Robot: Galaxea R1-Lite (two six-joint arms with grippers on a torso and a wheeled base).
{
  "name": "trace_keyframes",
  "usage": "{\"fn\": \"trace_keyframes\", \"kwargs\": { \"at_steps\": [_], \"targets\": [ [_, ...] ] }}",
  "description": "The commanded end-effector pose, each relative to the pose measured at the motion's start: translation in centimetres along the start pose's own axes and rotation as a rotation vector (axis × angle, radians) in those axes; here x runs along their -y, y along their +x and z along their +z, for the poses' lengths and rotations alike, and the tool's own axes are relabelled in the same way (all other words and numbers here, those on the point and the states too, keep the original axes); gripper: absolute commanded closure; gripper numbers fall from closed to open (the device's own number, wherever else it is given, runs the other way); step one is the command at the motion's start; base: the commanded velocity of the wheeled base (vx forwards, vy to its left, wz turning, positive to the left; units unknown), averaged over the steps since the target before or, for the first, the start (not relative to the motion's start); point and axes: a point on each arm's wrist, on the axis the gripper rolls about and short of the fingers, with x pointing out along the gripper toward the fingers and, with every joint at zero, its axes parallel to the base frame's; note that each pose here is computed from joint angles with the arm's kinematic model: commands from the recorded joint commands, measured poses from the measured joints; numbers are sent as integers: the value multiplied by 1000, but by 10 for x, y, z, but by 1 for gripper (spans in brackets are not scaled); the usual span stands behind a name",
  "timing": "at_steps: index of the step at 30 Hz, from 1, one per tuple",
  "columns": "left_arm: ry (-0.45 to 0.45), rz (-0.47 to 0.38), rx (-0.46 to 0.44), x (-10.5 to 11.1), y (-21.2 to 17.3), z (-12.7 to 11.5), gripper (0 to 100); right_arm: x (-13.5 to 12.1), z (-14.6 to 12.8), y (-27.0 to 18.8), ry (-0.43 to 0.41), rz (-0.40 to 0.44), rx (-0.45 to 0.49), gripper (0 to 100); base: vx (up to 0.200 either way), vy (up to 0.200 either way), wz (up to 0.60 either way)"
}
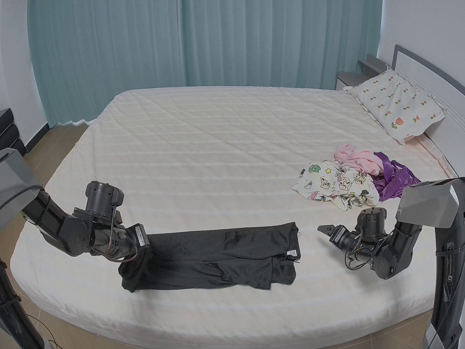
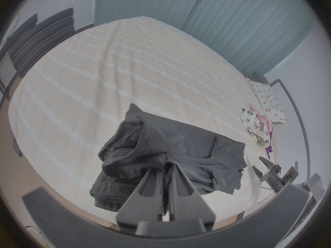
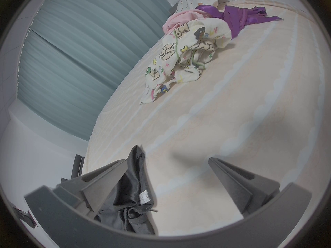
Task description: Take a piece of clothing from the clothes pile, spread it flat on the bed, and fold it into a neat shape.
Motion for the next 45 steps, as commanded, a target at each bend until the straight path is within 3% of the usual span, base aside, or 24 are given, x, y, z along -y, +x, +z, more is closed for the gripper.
{"fn": "trace_keyframes", "kwargs": {
  "at_steps": [1, 10, 21, 27, 30, 36, 37, 41, 45],
  "targets": [
    [32, -20, -8, 16, 0, -3, 100, -1, 0, 0, -1, 2, 0, 0, 0, -200, 0],
    [43, -38, -20, 49, 7, -8, 100, -2, 1, -1, -1, 5, 3, 0, 0, -200, 0],
    [69, -50, -88, 94, 47, -19, 100, -1, 0, -1, -1, 4, 0, 0, 0, -200, 0],
    [85, -5, -59, 105, 76, -22, 100, -2, -2, -1, -5, 5, -6, 0, 0, -67, 0],
    [32, 35, -8, 110, 96, -18, 100, -2, -3, -1, -5, 5, -8, 0, 0, 0, 0],
    [17, 46, -46, 114, 98, -25, 100, -2, -4, 0, -5, 2, -10, 0, 0, 0, 0],
    [16, 44, -44, 115, 98, -24, 0, -2, -4, 0, -5, 2, -10, 0, 0, 0, 0],
    [-29, 18, -24, 119, 95, -19, 0, -2, -6, 0, -8, 3, -16, 0, 0, 0, 0],
    [-134, -81, -25, 131, 70, -4, 0, -2, -6, 0, -8, 3, -16, 0, 0, 0, 0]
  ]
}}
